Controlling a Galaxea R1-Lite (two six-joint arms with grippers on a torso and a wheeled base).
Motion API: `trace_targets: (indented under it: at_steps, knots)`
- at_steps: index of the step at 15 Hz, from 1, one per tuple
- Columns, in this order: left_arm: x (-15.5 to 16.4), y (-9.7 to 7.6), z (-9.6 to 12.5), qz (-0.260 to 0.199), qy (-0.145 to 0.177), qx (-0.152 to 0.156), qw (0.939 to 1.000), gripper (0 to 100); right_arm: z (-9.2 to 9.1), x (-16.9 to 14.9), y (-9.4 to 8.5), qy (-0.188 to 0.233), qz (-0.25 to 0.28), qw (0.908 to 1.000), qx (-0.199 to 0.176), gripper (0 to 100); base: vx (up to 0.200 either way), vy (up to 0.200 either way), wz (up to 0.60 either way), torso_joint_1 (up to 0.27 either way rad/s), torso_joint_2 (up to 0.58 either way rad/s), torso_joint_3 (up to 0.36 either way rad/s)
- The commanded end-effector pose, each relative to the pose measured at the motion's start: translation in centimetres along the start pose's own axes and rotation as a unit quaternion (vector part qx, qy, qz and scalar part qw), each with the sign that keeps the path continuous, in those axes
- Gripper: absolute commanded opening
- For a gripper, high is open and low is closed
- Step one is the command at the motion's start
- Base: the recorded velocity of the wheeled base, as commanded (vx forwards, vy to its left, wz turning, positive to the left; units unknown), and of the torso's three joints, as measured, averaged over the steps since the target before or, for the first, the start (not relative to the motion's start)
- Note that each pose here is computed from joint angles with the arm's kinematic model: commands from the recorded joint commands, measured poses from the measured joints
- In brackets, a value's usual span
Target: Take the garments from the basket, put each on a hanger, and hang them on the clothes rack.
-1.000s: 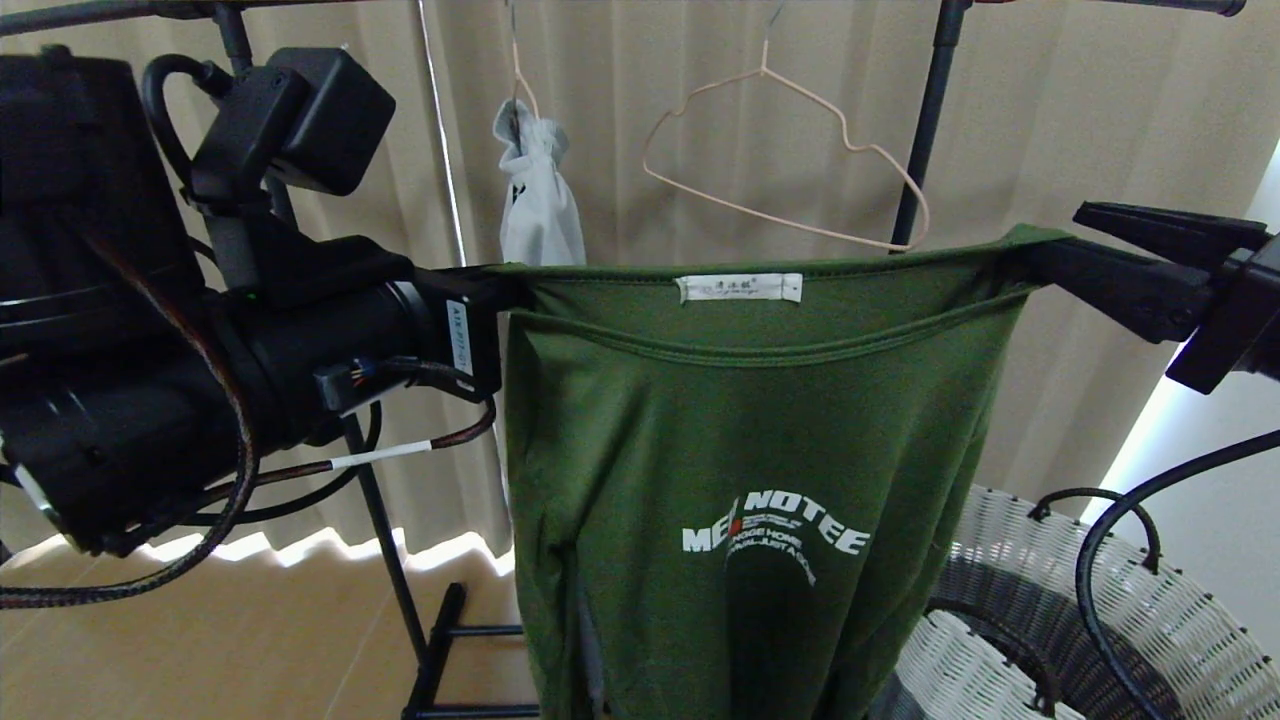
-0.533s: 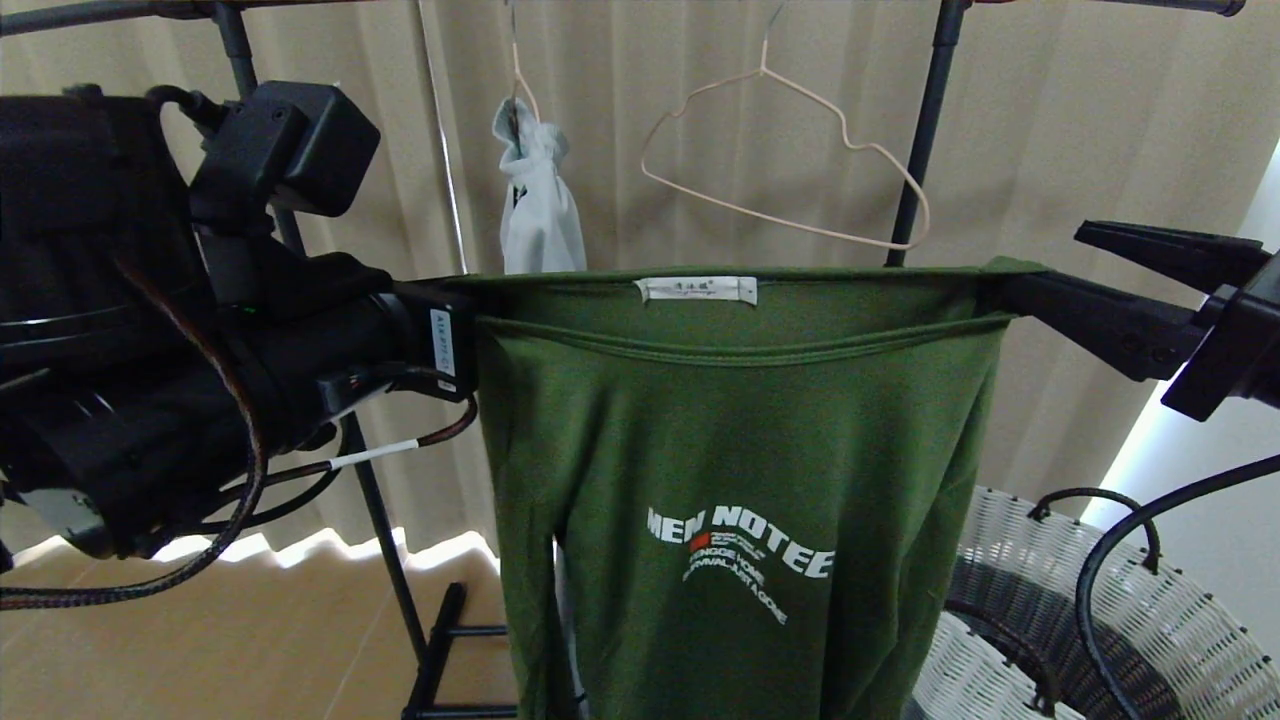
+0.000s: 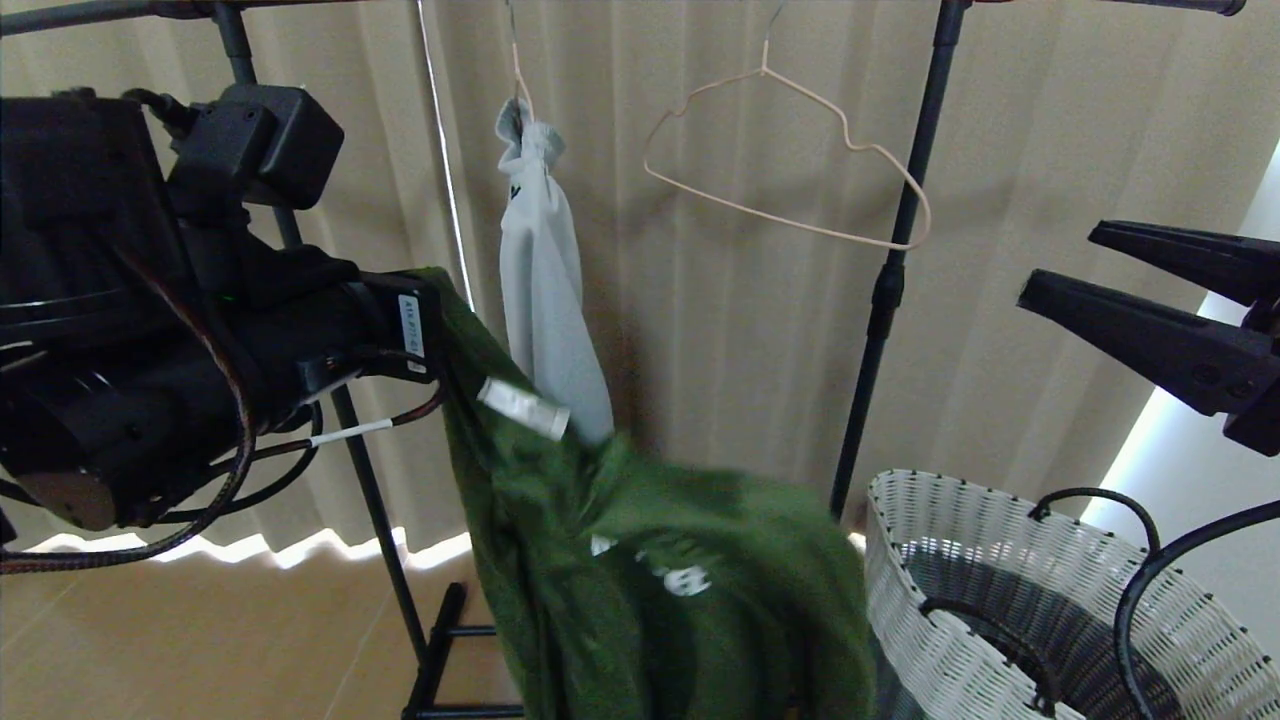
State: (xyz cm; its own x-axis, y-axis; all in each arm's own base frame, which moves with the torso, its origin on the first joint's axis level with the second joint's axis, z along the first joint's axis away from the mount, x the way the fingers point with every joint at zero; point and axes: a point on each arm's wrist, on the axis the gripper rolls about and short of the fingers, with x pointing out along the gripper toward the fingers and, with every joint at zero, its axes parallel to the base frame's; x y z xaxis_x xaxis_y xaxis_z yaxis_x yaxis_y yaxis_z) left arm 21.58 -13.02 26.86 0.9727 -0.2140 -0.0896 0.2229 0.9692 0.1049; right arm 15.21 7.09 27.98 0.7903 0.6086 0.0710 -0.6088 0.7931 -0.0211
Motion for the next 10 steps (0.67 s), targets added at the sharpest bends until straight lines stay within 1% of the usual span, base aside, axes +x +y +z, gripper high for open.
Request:
trace_targets:
  at_steps: [1, 4, 6, 7, 9, 10]
  knots:
    - [0.1, 0.1, 0.4, 0.001, -0.007, -0.003, 1.0, 0, -0.1, -0.2, 0.1, -0.001, 0.001, 1.0, 0.0, 100, 0.0, 0.0, 0.0, 0.0, 0.0, 0.0]
    - [0.1, 0.9, 0.4, 0.017, -0.006, -0.005, 0.9998, 0, -0.1, -0.5, 0.0, 0.002, -0.005, 1.0, -0.001, 100, 0.0, 0.0, 0.0, 0.0, 0.0, 0.0]
    - [-0.2, 1.0, -0.4, 0.017, 0.004, 0.0, 0.9999, 0, -1.0, -0.5, -0.2, 0.018, -0.017, 0.9997, -0.002, 100, 0.0, 0.0, 0.0, 0.0, 0.0, 0.0]
    - [-1.1, 1.3, -0.6, 0.016, 0.006, 0.002, 0.9999, 0, -1.7, -0.6, -0.7, 0.031, -0.038, 0.9988, -0.005, 100, 0.0, 0.0, 0.0, 0.0, 0.0, 0.0]
    - [-2.6, 1.8, -1.3, 0.017, 0.01, 0.024, 0.9995, 0, -3.0, -0.8, -1.2, 0.065, -0.079, 0.9945, -0.024, 100, 0.0, 0.0, 0.0, 0.0, 0.0, 0.0]
    - [-3.7, 2.4, -1.8, 0.023, 0.011, 0.041, 0.9988, 0, -3.8, -1.1, -1.6, 0.099, -0.122, 0.9873, -0.024, 100, 0.0, 0.0, 0.0, 0.0, 0.0, 0.0]
